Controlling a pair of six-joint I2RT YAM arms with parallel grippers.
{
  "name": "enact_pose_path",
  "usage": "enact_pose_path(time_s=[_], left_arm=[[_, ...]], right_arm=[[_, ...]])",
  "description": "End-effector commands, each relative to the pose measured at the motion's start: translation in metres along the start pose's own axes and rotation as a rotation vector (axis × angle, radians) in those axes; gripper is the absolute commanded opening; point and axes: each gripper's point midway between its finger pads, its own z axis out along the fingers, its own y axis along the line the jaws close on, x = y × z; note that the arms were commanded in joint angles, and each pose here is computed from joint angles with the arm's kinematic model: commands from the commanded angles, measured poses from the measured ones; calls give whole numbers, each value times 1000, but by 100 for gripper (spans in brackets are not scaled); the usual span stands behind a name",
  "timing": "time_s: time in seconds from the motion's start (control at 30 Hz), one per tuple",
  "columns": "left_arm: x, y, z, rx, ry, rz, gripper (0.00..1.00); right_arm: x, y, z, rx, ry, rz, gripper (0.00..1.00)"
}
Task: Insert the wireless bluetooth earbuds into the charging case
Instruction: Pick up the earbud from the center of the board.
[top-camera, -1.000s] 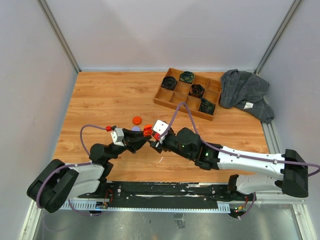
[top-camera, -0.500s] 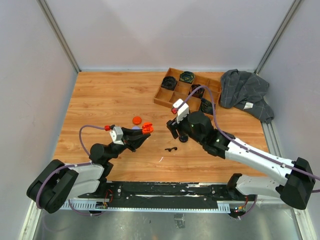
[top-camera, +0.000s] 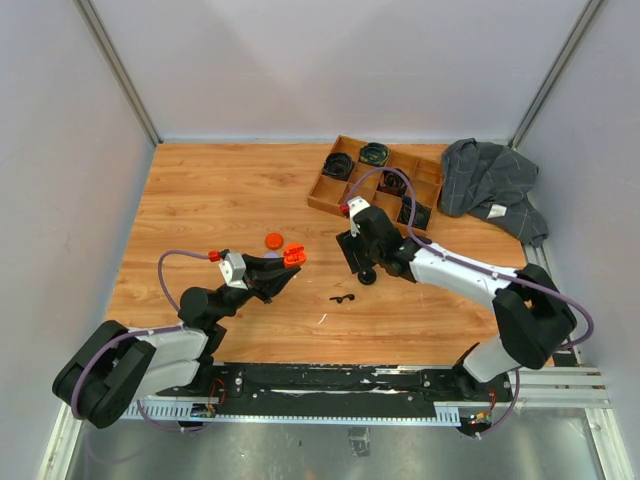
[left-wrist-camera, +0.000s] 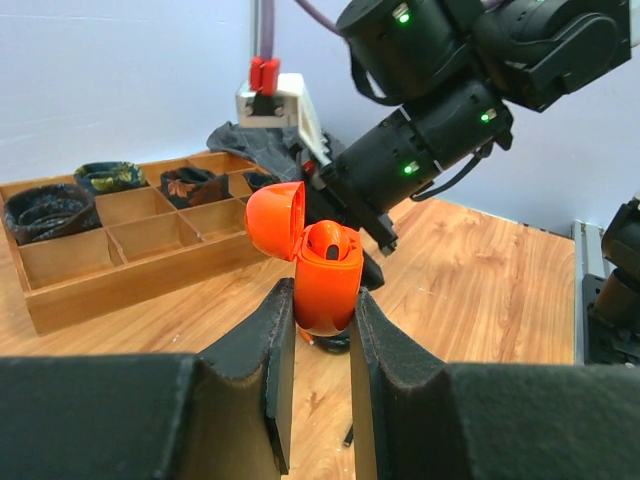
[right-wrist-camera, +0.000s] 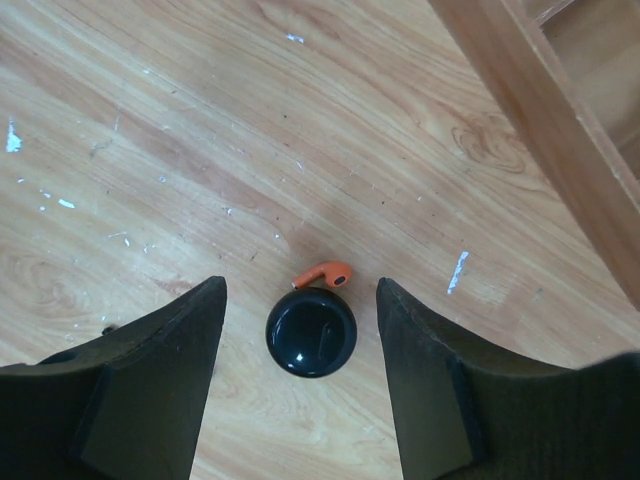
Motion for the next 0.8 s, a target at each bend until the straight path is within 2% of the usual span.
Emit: enact_pose_path(time_s=[0.0,0.37,0.77], left_arm=[[12,1,-16,-28,24,4,0],[11,0,-16,-25,23,4,0],[10,-1,-16,-21,19,1,0]], right_arm=[[6,-4,11,22,81,58,62],[46,0,34,13,264,113,61],[75,23,7,-93,395,143,57]])
